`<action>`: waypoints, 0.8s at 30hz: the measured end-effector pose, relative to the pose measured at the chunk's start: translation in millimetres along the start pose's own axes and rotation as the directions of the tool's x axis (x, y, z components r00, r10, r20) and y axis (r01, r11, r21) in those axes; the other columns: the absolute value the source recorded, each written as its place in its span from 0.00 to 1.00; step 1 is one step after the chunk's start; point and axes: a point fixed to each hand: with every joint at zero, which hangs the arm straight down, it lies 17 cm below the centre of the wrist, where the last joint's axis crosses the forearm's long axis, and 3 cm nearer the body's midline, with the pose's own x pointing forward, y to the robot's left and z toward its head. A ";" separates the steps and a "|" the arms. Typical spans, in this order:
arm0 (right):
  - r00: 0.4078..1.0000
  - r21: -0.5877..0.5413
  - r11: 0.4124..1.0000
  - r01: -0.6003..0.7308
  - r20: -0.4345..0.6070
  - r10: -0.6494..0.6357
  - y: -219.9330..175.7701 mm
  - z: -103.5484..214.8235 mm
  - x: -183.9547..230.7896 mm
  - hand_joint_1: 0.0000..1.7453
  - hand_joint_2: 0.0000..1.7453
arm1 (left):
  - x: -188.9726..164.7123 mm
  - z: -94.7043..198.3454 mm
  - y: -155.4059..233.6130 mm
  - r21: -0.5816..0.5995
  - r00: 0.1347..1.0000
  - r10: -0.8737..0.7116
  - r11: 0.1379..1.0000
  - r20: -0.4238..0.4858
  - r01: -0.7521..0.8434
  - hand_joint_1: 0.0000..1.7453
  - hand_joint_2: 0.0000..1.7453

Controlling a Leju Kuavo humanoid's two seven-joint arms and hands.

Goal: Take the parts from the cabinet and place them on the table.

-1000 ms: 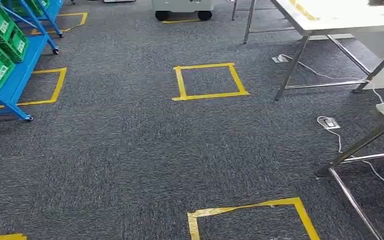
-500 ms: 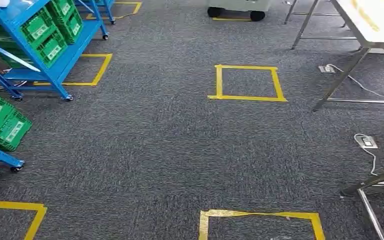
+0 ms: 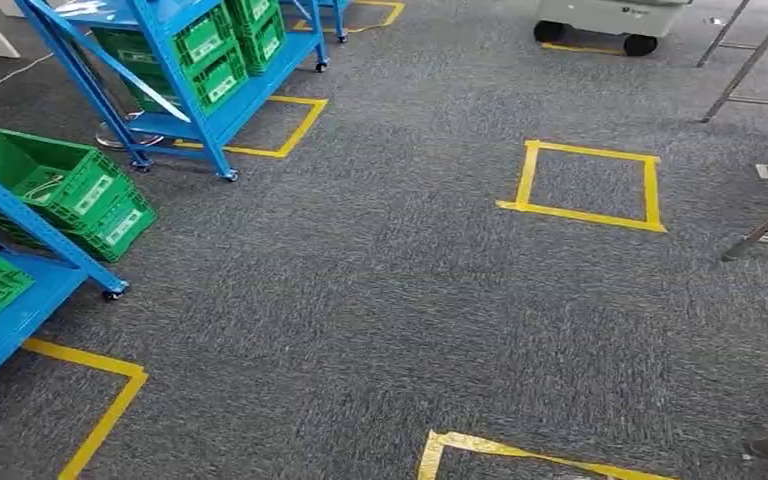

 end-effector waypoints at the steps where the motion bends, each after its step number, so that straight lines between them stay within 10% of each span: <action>1: 1.000 -0.006 1.000 0.000 0.000 0.000 -5.0 -0.6 0.3 0.00 0.00 | -0.9 1.4 -3.6 -0.005 1.000 -0.003 1.000 0.000 0.003 0.00 0.00; 24: 1.000 -0.035 0.999 -0.005 -0.004 0.005 -28.8 -1.9 -1.2 0.00 0.00 | 1.9 4.3 -25.8 -0.036 1.000 -0.002 0.999 0.006 0.003 0.00 0.00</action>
